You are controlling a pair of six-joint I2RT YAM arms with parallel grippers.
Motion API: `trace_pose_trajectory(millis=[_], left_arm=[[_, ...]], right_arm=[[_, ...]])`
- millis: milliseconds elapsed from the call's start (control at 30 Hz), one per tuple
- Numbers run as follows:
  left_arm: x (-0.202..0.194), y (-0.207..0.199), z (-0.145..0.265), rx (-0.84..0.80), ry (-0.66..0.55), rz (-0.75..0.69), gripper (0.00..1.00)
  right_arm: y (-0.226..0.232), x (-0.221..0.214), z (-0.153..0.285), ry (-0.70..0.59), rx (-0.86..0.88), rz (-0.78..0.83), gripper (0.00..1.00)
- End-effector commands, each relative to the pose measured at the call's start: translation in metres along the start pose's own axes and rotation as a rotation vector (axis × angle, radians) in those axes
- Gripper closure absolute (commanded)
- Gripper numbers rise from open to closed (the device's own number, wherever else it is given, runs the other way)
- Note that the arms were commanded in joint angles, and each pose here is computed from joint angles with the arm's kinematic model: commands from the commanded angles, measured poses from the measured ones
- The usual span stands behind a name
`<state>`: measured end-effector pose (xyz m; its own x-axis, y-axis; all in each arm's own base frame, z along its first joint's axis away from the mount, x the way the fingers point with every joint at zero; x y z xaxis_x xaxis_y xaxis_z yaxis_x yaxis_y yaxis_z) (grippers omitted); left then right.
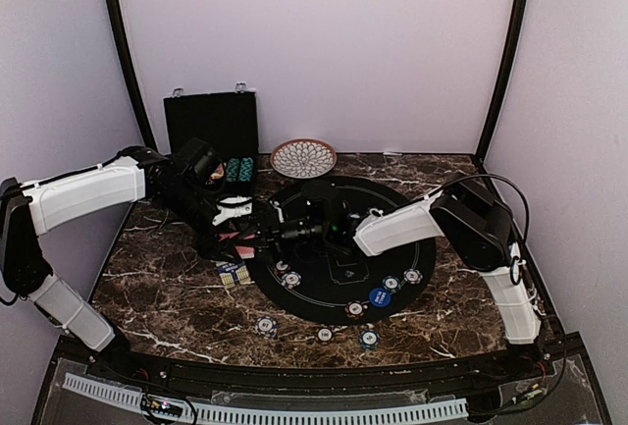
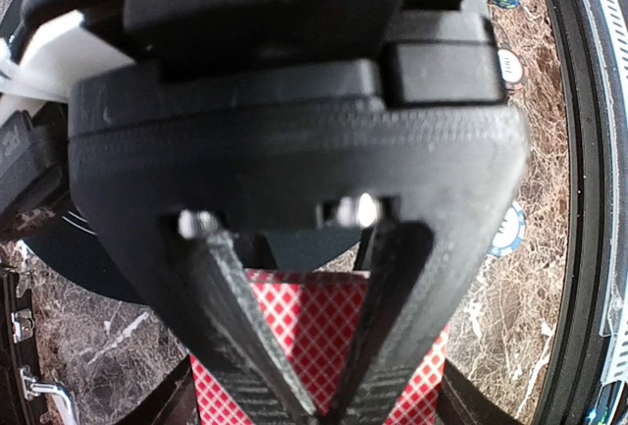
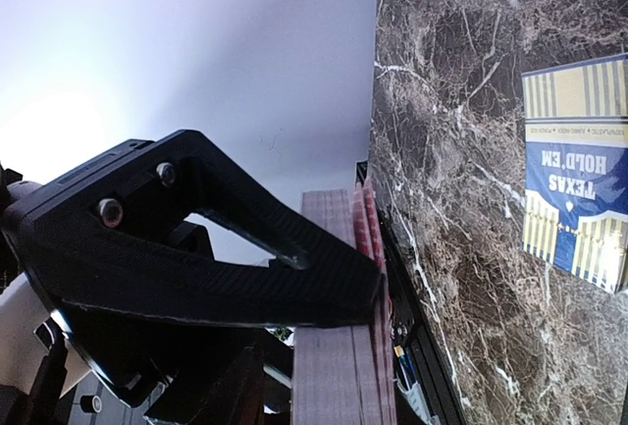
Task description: Distribute texas hold em gaming equipment
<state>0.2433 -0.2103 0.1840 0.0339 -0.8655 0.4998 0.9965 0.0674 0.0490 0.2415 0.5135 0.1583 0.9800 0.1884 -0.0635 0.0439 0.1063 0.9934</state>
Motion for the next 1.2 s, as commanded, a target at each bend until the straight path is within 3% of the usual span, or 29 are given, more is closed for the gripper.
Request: trace_pose_trajectory(millis=[0,233,333,433,533,567,633,1000,1167], left_arm=[[0.008,-0.001,0.010,-0.017,-0.033,0.003,0.79],[0.006,-0.001,0.009,-0.018,-0.025,0.002,0.81],[0.005,-0.001,0.008,-0.022,-0.016,0.002,0.81],[0.001,-0.002,0.006,-0.023,-0.001,0.000,0.79],[-0.001,-0.002,0.005,-0.012,0.013,-0.004,0.43],[-0.003,-0.003,0.004,-0.010,0.016,-0.004,0.24],[-0.005,-0.005,0.005,0.004,0.012,-0.014,0.05],[-0.010,-0.011,-0.001,-0.048,0.023,-0.031,0.01],[-0.013,-0.012,-0.007,-0.066,0.037,-0.031,0.07]], right_arm=[[0.010,0.004,-0.005,0.004,0.033,0.045,0.71],[0.007,0.007,-0.006,-0.005,0.008,0.041,0.72],[0.013,0.007,-0.006,-0.004,0.043,0.038,0.81],[0.015,0.008,-0.004,-0.011,0.052,0.035,0.99],[0.013,0.008,0.000,-0.020,0.051,0.034,1.00],[0.013,0.007,0.001,-0.020,0.051,0.034,1.00],[0.011,0.005,0.003,-0.019,0.049,0.032,1.00],[0.018,-0.003,0.004,0.017,0.081,0.058,1.00],[0.017,-0.004,0.002,0.026,0.086,0.057,1.00]])
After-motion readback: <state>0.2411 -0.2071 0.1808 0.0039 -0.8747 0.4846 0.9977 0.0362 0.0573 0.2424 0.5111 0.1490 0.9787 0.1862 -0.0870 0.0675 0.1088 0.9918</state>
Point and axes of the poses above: each gripper's point midway between its finger pads, its own z axis back along the fingers, its own y axis along the line the jaws close on, x = y × z, the point moved 5 cm from there along z, back along the fingers, and after that the axes turned 3 degrees about -z, right-handed, at the moved point
